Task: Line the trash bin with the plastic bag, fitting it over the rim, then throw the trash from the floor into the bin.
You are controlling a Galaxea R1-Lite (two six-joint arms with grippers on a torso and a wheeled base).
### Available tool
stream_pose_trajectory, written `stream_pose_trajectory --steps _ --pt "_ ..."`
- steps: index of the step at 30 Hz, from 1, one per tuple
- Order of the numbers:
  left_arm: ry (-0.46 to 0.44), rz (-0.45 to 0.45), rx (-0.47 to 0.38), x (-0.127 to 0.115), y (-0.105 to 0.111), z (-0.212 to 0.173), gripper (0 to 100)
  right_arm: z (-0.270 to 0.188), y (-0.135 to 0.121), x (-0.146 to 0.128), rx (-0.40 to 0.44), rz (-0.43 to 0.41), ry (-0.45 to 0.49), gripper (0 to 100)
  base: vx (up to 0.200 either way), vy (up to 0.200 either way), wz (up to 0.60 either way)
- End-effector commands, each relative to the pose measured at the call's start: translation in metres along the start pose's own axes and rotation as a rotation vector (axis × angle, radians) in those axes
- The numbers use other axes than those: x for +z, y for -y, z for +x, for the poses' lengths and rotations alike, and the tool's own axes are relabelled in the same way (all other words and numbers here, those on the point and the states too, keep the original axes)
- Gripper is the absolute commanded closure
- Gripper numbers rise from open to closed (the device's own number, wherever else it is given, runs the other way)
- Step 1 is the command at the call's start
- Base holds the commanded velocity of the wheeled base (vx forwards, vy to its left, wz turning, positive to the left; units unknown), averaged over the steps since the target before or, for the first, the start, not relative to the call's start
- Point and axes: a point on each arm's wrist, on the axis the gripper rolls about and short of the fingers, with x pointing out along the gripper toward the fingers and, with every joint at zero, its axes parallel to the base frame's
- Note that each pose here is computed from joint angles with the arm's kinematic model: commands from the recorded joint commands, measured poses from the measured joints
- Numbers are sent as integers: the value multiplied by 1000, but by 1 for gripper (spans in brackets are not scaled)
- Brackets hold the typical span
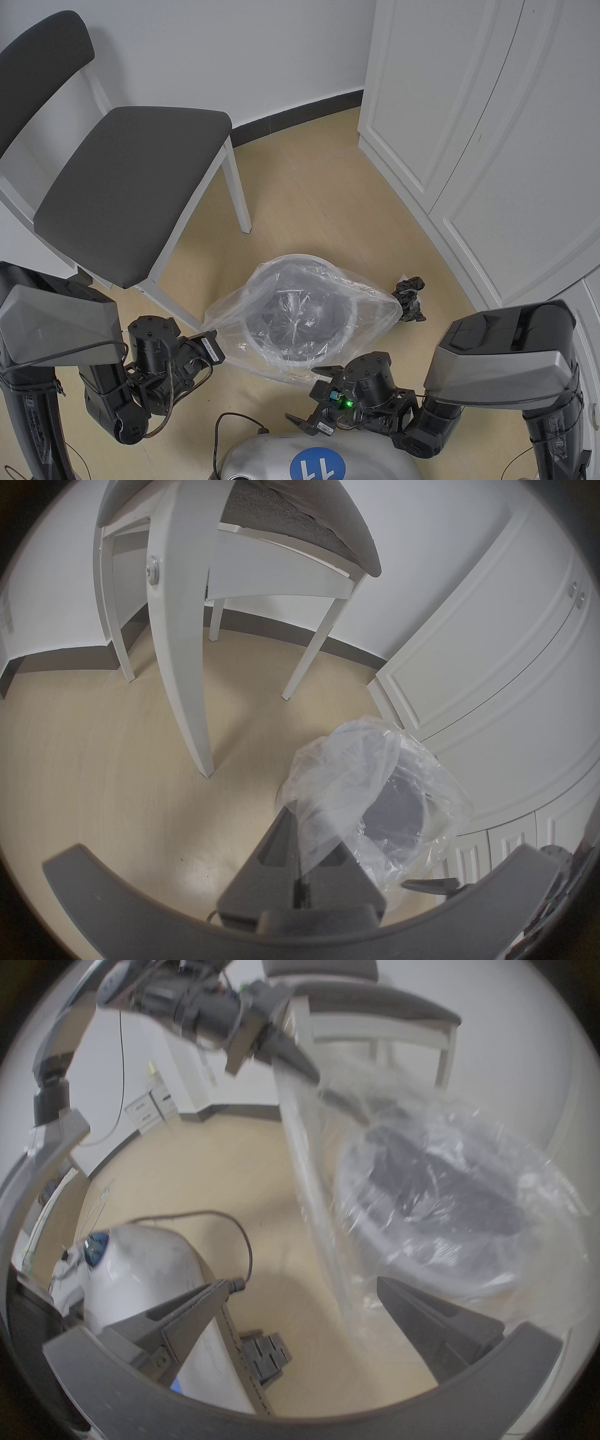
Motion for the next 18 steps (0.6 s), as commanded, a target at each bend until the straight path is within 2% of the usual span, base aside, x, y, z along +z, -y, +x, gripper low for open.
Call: stream_pose_trajectory --steps 1,4,5,8,9,13,18 --pt "2 7 10 1 -2 -3 100 -45 -7 27 -4 43 128 0 0 0 0" --pt "4 9 9 2 -2 -3 100 -62 -4 36 -2 74 159 0 0 0 0" --pt "7 10 7 3 -1 -4 100 -67 3 41 -15 120 175 0 0 0 0" --pt "10 9 5 4 -1 -4 100 -66 16 43 -55 144 193 0 0 0 0" --pt "18 8 2 6 0 -5 100 -62 41 42 -127 166 205 0 0 0 0" --pt "20 7 0 6 1 -4 100 -60 70 42 -221 181 227 0 0 0 0" --pt "24 7 5 6 1 -4 100 -68 91 45 -291 136 244 0 0 0 0"
